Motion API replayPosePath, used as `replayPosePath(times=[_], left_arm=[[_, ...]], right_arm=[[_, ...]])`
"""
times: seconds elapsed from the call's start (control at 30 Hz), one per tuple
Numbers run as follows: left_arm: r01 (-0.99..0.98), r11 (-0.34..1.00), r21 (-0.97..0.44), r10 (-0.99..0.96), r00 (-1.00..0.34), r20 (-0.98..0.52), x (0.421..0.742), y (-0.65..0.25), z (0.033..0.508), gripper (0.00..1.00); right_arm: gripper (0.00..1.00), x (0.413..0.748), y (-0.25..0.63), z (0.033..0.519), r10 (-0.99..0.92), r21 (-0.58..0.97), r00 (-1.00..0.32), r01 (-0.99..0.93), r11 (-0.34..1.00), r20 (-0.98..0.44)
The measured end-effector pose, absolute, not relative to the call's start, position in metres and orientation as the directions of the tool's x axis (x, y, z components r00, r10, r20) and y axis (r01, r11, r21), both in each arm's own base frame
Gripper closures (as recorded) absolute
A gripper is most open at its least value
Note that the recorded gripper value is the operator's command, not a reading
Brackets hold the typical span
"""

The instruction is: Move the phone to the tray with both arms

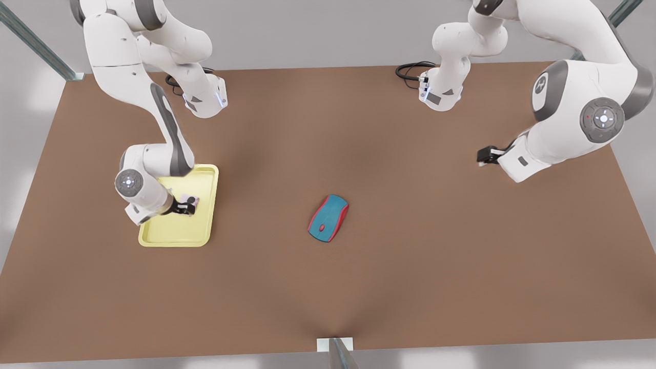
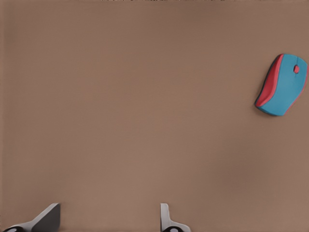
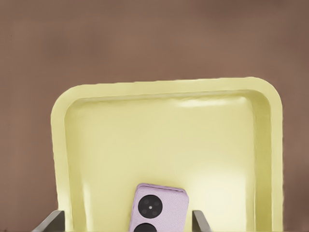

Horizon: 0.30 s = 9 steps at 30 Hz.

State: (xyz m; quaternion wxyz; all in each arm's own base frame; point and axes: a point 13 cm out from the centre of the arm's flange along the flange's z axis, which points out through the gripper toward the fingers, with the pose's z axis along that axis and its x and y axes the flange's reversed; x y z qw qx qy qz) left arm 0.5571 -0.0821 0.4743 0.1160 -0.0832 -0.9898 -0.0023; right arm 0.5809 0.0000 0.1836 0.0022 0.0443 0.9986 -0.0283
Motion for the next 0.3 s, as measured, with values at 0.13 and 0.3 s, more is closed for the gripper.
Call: replayPosePath(times=[0.13, 0.3], left_arm=[[0.163, 0.987, -0.011, 0.161, -0.962, 0.219, 0.558, -0.081, 0.476, 0.00], [0.168, 0.986, -0.007, 0.165, -0.959, 0.229, 0.555, -0.083, 0.475, 0.00]], right_arm=[[0.00, 0.685, -0.032, 0.428, 0.099, -0.045, -0.965, 0.113, 0.993, -0.243], [0.00, 0.603, -0.020, 0.466, 0.044, -0.048, -0.998, 0.046, 0.998, -0.046]])
